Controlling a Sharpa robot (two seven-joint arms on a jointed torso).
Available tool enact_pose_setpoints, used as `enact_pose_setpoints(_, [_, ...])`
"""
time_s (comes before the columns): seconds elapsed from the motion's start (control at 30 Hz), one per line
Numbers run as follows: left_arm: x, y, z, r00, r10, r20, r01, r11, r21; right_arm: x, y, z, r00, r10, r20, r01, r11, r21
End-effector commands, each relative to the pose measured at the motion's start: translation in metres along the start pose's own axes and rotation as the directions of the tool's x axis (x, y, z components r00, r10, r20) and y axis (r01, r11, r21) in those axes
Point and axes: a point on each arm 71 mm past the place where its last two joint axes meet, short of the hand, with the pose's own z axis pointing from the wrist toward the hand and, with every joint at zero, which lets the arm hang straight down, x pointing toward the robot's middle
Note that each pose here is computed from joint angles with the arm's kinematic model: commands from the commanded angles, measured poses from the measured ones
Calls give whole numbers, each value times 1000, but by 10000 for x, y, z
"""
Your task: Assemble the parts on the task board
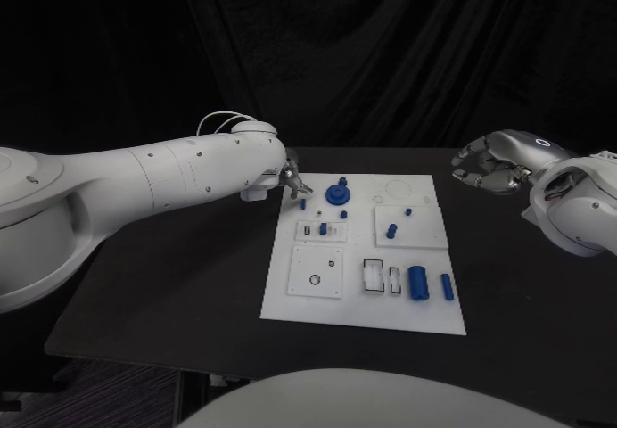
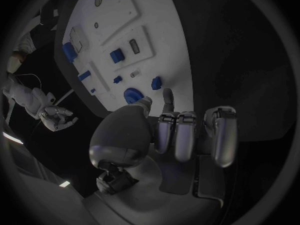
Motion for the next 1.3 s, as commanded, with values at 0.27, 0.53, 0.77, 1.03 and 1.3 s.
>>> enact_pose_setpoints(0.27, [84, -34, 36, 1000, 6, -22, -5, 1000, 25, 13, -1, -3, 1000, -3, -7, 3, 1000, -1])
enact_pose_setpoints(0.53, [117, -43, 48, 1000, 8, -30, -7, 1000, 26, 15, -1, -2, 1000, -4, -9, 4, 1000, -1])
enact_pose_setpoints(0.77, [126, -45, 53, 1000, 7, -31, -6, 1000, 29, 18, -2, -1, 1000, -4, -10, 4, 1000, 0])
enact_pose_setpoints(1.03, [137, -55, 56, 999, 11, -37, -10, 999, 33, 20, -7, -2, 1000, -4, -13, 4, 1000, 4])
enact_pose_setpoints(1.3, [151, -66, 57, 999, 17, -49, -16, 999, 35, 22, -11, -1, 1000, -5, -15, 5, 1000, 6])
